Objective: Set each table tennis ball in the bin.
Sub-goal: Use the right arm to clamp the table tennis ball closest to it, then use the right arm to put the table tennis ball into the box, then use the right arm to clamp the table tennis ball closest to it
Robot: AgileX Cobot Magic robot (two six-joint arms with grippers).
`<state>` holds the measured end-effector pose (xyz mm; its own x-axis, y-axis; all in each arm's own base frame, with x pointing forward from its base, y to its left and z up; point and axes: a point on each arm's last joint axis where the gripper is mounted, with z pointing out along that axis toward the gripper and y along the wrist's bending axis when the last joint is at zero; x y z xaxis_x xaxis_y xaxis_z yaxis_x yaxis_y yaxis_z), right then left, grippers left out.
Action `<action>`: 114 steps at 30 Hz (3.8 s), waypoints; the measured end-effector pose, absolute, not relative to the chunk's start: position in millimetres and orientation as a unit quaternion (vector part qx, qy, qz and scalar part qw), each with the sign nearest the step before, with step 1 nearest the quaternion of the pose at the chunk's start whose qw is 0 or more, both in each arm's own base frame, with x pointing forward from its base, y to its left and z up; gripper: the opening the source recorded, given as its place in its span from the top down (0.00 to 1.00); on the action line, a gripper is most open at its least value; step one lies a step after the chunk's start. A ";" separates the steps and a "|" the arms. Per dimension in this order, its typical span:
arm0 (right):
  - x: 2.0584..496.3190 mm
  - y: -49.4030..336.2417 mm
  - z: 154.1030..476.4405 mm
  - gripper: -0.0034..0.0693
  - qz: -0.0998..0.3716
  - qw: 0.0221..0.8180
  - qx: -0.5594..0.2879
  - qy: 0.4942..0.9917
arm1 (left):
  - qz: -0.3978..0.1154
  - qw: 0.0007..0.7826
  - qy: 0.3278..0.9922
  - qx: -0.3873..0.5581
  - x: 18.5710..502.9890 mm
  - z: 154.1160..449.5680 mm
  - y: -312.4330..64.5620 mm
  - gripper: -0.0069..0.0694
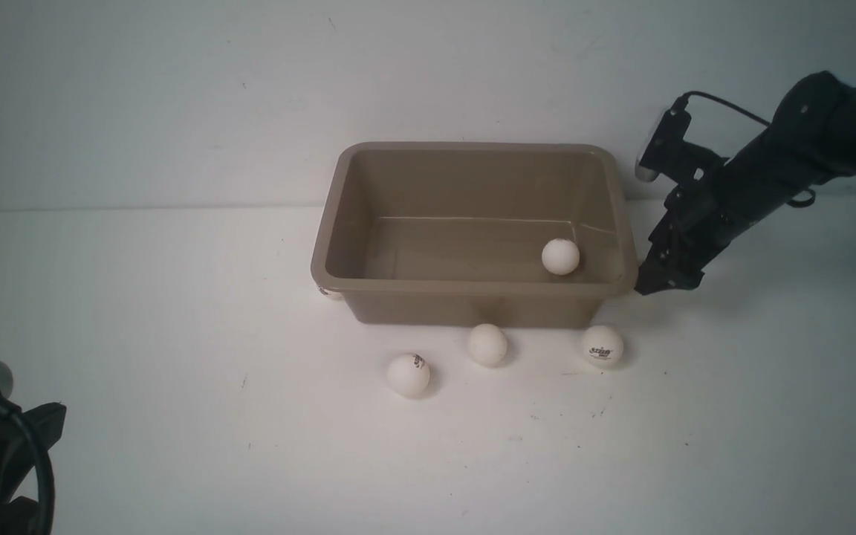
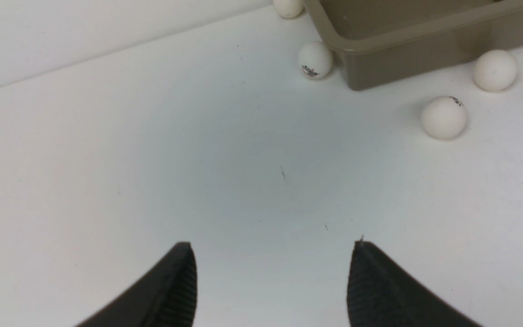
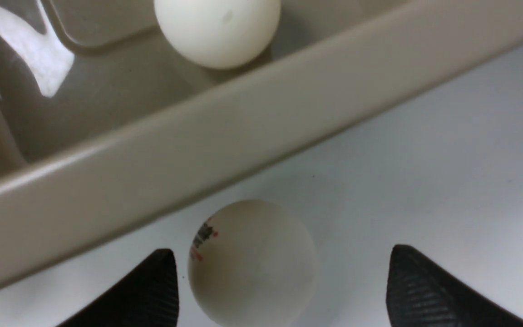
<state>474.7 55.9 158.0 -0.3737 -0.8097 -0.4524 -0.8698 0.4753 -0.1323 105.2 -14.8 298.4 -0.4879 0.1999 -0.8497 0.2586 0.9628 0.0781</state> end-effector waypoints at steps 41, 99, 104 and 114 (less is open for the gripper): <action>453.4 119.5 247.5 0.49 0.203 0.364 -0.455 0.787 | -0.030 0.489 0.862 0.133 105.3 298.5 -14.8 0.38; 251.7 60.5 244.5 0.16 0.148 0.326 -0.269 0.894 | -0.029 0.489 0.862 0.134 105.3 298.5 -14.8 0.38; 276.7 64.8 211.9 0.16 0.143 0.322 -0.239 0.905 | -0.029 0.489 0.862 0.134 105.3 298.5 -14.8 0.38; 302.0 72.5 152.3 0.16 0.180 0.291 -0.196 0.919 | -0.034 0.489 0.861 0.132 105.3 298.7 -15.3 0.38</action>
<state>302.0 72.5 152.3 -0.7543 -0.2561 -0.6045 -0.4648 0.8586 0.2162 105.3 -15.3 298.7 -0.4862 0.1934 -0.8522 0.2598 0.9631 0.0704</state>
